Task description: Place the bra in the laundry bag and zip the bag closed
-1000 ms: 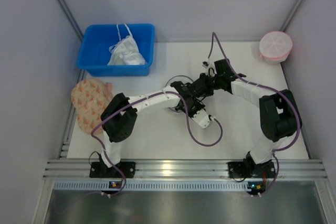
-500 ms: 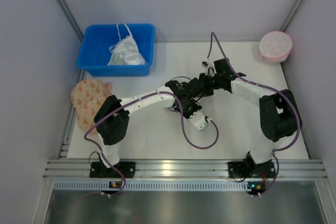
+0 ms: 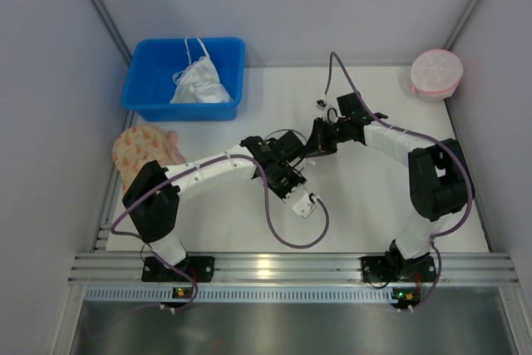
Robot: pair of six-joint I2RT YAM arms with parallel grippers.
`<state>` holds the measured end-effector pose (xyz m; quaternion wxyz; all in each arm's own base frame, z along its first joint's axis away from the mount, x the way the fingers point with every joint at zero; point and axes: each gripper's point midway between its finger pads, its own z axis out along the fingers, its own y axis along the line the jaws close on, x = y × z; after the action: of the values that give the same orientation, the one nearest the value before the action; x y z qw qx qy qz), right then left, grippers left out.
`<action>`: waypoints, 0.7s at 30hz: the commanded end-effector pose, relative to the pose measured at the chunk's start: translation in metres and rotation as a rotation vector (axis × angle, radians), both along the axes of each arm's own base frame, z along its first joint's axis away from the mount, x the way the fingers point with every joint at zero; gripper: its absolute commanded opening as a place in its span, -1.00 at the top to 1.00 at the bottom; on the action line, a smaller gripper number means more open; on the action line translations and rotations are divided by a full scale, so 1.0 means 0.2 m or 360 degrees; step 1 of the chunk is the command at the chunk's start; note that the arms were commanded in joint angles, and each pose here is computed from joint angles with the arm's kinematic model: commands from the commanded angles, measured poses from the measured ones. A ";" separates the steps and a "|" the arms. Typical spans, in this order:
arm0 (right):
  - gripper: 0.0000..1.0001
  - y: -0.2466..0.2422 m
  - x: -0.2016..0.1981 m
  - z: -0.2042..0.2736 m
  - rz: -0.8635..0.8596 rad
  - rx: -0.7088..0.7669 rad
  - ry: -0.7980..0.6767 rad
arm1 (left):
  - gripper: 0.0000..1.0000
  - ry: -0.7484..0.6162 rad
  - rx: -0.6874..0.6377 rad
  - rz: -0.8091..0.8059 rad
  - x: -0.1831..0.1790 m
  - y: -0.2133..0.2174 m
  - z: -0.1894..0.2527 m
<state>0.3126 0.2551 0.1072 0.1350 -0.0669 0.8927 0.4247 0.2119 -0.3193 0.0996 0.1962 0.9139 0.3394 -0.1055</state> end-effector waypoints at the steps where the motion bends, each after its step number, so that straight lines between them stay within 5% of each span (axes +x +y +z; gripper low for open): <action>1: 1.00 -0.06 0.25 0.10 -0.0096 -0.0038 -0.0294 | 1.00 0.0286 0.0000 -0.0038 -0.25 0.09 0.01; 6: 1.00 -0.08 0.35 0.13 -0.0088 -0.0032 -0.0336 | 1.00 0.0338 0.0026 -0.0049 -0.31 0.16 -0.04; 11: 1.00 -0.04 0.40 0.15 -0.0055 0.0027 -0.0307 | 1.00 0.0211 -0.0108 0.0084 -0.18 0.04 -0.01; 16: -0.16 -0.03 0.37 0.25 0.0034 0.0086 -0.0292 | 1.00 0.0205 -0.0250 0.0298 0.01 -0.15 0.13; 19: -0.59 -0.12 0.38 0.30 -0.0013 0.0048 -0.0317 | 1.00 0.0203 -0.0333 0.0387 0.11 -0.23 0.18; 21: -0.68 -0.19 0.40 0.32 -0.0034 0.0006 -0.0346 | 1.00 0.0166 -0.0391 0.0405 0.16 -0.26 0.20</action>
<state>0.3838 0.2360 0.1401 0.1907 -0.0878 0.8770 0.4322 0.2331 -0.3553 0.1176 0.2597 0.8531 0.4282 -0.1465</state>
